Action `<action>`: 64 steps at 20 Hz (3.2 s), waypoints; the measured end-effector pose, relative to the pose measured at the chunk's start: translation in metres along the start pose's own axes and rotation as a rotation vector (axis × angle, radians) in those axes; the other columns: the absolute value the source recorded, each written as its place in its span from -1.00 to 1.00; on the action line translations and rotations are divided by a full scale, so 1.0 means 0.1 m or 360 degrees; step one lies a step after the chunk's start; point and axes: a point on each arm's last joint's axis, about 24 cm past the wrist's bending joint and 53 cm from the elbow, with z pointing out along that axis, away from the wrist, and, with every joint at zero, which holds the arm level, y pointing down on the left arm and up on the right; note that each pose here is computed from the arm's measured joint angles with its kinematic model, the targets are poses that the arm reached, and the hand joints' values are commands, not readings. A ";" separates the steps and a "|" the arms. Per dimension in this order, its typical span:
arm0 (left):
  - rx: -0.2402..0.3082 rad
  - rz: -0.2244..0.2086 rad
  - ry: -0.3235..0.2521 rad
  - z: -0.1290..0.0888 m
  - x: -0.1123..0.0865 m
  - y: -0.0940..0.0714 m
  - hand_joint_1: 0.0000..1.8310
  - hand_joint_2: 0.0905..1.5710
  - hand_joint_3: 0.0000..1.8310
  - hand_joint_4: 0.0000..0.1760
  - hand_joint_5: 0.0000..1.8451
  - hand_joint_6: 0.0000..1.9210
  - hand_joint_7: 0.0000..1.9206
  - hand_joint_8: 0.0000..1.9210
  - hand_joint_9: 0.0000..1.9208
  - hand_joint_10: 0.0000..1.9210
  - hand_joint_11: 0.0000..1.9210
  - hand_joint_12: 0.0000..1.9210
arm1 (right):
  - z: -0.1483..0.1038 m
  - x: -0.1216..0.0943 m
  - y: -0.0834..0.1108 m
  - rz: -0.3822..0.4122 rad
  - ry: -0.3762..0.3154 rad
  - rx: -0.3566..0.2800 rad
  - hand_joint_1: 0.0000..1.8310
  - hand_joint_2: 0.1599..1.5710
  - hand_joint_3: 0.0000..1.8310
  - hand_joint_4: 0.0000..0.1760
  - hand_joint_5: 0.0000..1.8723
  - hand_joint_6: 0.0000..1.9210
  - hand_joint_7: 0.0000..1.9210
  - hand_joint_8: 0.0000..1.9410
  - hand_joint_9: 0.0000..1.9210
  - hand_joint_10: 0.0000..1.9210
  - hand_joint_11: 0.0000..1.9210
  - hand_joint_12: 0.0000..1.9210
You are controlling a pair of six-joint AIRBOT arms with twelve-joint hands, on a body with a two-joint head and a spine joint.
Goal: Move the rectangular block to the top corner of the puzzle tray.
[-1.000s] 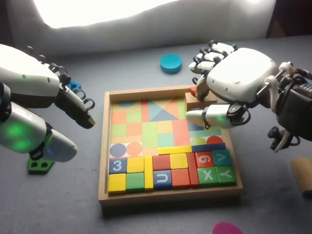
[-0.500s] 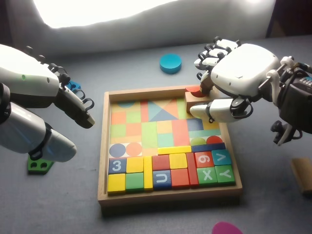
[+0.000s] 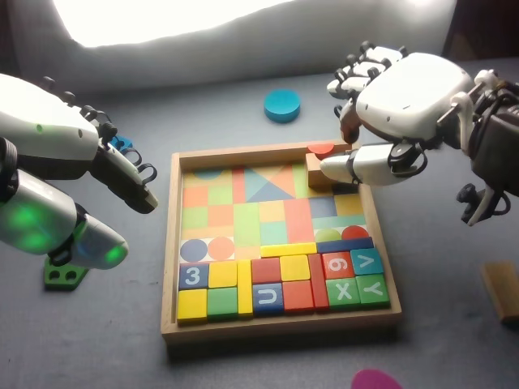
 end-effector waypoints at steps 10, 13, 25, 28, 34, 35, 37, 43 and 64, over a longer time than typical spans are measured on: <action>0.0000 0.0000 0.0001 0.00 0.00 0.00 -0.79 0.62 -1.00 -0.67 -0.52 -1.00 -0.57 -1.00 -0.57 -1.00 -0.89 -0.17 | -0.06 0.03 0.48 -0.0012 0.0036 -0.0143 -0.96 0.47 -1.00 -1.00 -0.17 -0.58 -0.67 -1.00 -0.86 -0.73 -1.00 -0.01; 0.0000 0.0000 -0.0001 0.00 0.00 0.00 -0.80 0.63 -1.00 -0.71 -0.54 -1.00 -0.58 -1.00 -0.58 -1.00 -0.90 -0.18 | -0.12 0.18 0.53 -0.0028 0.0086 -0.0162 -0.94 0.46 -1.00 -1.00 -0.16 -0.58 -0.66 -1.00 -0.86 -0.72 -1.00 -0.03; 0.0000 0.0000 -0.0002 0.00 0.00 0.00 -0.76 0.62 -1.00 -0.72 -0.53 -0.99 -0.57 -0.99 -0.57 -0.99 -0.90 -0.15 | -0.14 0.27 0.32 -0.0047 0.0102 -0.0097 -0.92 0.46 -1.00 -1.00 -0.16 -0.57 -0.67 -1.00 -0.87 -0.72 -1.00 -0.08; 0.0001 -0.0001 -0.0002 0.00 0.00 0.00 -0.80 0.63 -1.00 -0.76 -0.53 -1.00 -0.57 -1.00 -0.57 -1.00 -0.88 -0.17 | -0.14 0.36 0.27 -0.0042 0.0127 -0.0084 -0.95 0.47 -1.00 -1.00 -0.18 -0.54 -0.68 -0.99 -0.89 -0.72 -1.00 -0.13; 0.0001 -0.0001 -0.0002 0.00 0.00 0.00 -0.82 0.64 -1.00 -0.71 -0.54 -0.99 -0.59 -1.00 -0.59 -1.00 -0.91 -0.17 | -0.15 0.39 0.27 -0.0043 0.0141 -0.0084 -0.94 0.47 -1.00 -1.00 -0.18 -0.54 -0.70 -1.00 -0.89 -0.72 -1.00 -0.19; 0.0001 -0.0001 -0.0002 0.00 0.00 0.00 -0.80 0.63 -1.00 -0.70 -0.54 -0.99 -0.59 -1.00 -0.58 -1.00 -0.90 -0.17 | -0.14 0.39 0.25 -0.0047 0.0139 -0.0080 -0.94 0.46 -1.00 -1.00 -0.17 -0.54 -0.69 -1.00 -0.88 -0.71 -1.00 -0.13; 0.0000 0.0000 -0.0001 0.00 0.00 0.00 -0.81 0.64 -1.00 -0.71 -0.55 -1.00 -0.58 -1.00 -0.58 -1.00 -0.90 -0.16 | -0.14 0.40 0.22 -0.0048 0.0144 -0.0069 -0.94 0.47 -1.00 -1.00 -0.17 -0.54 -0.68 -1.00 -0.89 -0.71 -1.00 -0.20; 0.0001 -0.0001 -0.0002 0.00 0.00 0.00 -0.80 0.63 -1.00 -0.71 -0.55 -1.00 -0.59 -1.00 -0.59 -1.00 -0.91 -0.16 | -0.08 0.36 0.07 -0.0066 0.0124 -0.0026 -0.95 0.46 -1.00 -1.00 -0.17 -0.53 -0.68 -1.00 -0.89 -0.71 -1.00 -0.26; 0.0001 0.0000 -0.0003 0.00 0.00 0.00 -0.78 0.62 -1.00 -0.69 -0.53 -0.99 -0.58 -1.00 -0.58 -1.00 -0.90 -0.15 | -0.05 0.21 0.18 -0.0049 0.0115 -0.0061 -0.93 0.46 -1.00 -1.00 -0.18 -0.54 -0.69 -1.00 -0.90 -0.70 -1.00 -0.31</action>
